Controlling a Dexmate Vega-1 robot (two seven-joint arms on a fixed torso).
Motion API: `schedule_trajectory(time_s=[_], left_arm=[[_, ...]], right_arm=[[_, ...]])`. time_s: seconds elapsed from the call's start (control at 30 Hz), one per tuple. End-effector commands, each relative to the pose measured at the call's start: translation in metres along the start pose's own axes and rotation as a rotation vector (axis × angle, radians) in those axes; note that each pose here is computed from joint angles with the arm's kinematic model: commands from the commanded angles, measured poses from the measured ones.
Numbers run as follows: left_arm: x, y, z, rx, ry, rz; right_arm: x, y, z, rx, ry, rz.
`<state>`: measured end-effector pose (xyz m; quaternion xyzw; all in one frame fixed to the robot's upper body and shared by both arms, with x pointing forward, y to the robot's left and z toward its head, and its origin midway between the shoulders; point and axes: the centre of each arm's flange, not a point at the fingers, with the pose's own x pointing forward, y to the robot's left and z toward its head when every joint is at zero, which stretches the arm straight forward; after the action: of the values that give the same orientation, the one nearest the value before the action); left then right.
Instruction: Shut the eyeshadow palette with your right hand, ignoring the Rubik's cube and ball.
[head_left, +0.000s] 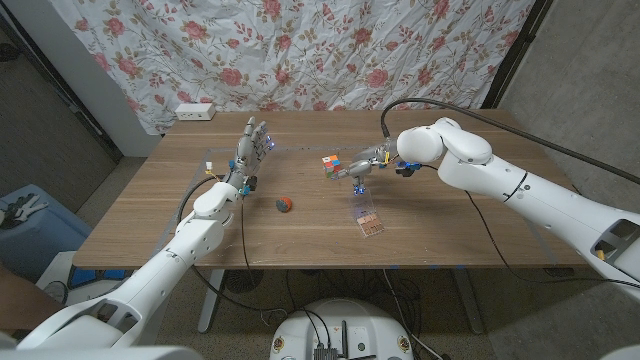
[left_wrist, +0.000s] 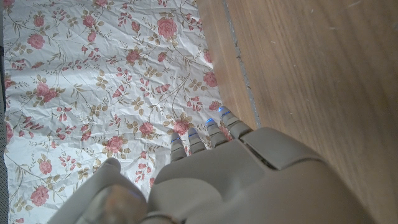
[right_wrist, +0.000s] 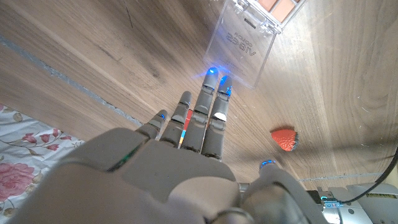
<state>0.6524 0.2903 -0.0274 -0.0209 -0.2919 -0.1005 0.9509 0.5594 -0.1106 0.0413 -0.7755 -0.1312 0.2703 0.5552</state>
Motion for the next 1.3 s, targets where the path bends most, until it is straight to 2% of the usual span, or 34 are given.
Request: schedule_trajectory(time_s=[0.03,0.63,0.93,1.3], left_arm=[[0.0,0.0,0.0,0.0,0.0,0.0],[0.0,0.0,0.0,0.0,0.0,0.0],[0.0,0.0,0.0,0.0,0.0,0.0],[0.0,0.0,0.0,0.0,0.0,-0.002]], right_arm=[[-0.004,-0.002,-0.002,0.012,-0.003,-0.007],[-0.012,-0.001,-0.002,0.019,0.002,-0.011],[-0.014,-0.004,0.002,0.017,-0.003,-0.056],[-0.008,-0.005,0.004,0.013,-0.008,-0.068]])
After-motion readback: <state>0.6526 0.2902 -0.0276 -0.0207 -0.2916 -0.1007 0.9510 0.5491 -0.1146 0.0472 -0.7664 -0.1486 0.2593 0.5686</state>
